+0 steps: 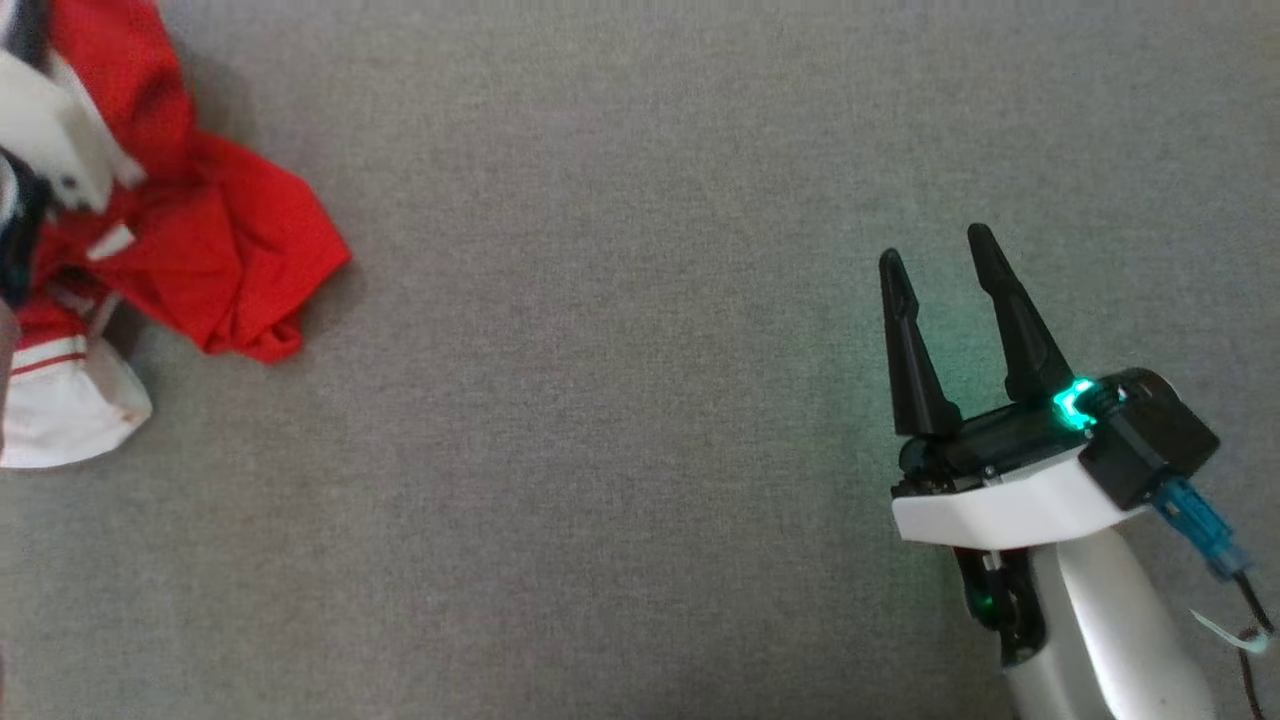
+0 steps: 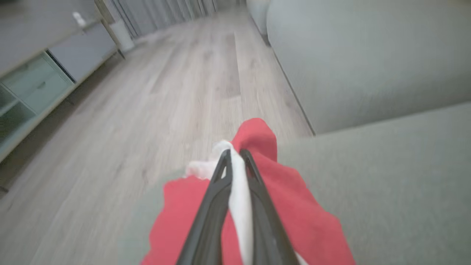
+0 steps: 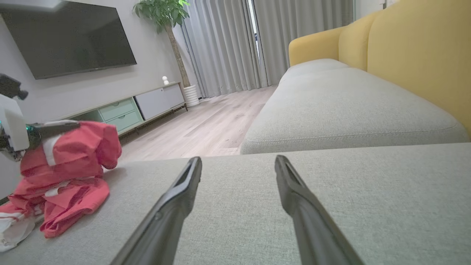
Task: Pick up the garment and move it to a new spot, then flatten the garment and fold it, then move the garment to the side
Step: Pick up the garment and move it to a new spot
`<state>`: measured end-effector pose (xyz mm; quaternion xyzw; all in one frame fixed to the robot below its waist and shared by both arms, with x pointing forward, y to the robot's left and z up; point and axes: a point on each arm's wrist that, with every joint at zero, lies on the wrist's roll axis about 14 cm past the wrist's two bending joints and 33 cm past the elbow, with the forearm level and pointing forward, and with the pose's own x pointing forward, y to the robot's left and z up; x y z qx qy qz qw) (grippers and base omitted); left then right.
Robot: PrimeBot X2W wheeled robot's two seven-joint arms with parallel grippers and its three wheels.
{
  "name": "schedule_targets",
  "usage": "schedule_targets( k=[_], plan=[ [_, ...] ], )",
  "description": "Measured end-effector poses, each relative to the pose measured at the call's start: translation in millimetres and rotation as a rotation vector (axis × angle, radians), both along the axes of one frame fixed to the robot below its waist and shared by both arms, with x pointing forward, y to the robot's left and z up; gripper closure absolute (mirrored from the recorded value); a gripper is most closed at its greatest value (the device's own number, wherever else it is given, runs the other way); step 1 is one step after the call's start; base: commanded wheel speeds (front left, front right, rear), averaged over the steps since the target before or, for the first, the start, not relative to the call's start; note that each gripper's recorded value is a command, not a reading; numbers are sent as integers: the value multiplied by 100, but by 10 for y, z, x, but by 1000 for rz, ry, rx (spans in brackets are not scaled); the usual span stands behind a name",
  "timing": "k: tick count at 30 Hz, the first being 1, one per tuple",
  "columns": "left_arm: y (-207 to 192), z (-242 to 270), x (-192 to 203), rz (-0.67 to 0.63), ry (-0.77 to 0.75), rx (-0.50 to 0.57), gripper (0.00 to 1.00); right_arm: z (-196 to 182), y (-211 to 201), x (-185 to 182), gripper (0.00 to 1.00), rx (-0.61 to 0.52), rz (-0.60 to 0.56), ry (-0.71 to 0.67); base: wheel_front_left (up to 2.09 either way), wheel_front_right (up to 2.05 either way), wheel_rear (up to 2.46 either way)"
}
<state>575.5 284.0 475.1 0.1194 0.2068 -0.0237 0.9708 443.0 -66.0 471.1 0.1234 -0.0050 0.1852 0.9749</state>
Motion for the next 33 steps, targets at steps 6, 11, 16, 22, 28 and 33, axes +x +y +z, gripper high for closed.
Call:
schedule_targets(
  k=[6, 11, 16, 22, 28, 33],
  plan=[
    [-69, 779, 117, -19, -264, -43, 100, 148, 25, -61, 0, 17, 6, -25, 0, 0, 0],
    [-269, 1327, 44, -67, -433, -95, 100, 332, 29, -142, 0, 43, 5, -59, 0, 0, 0],
    [-648, 1725, -42, -154, -516, -151, 100, 442, -20, -265, 0, 65, -9, -72, 0, 0, 0],
    [-1357, 1605, -138, -302, -455, -246, 100, 561, -197, -335, 0, 77, -59, -97, 0, 0, 0],
    [-2362, 1215, -319, -465, -337, -370, 100, 604, -470, -420, 0, 83, -137, -102, 0, 0, 0],
    [-3085, 972, -504, -580, -255, -450, 100, 645, -694, -461, 0, 86, -202, -110, 0, 0, 0]
  ],
)
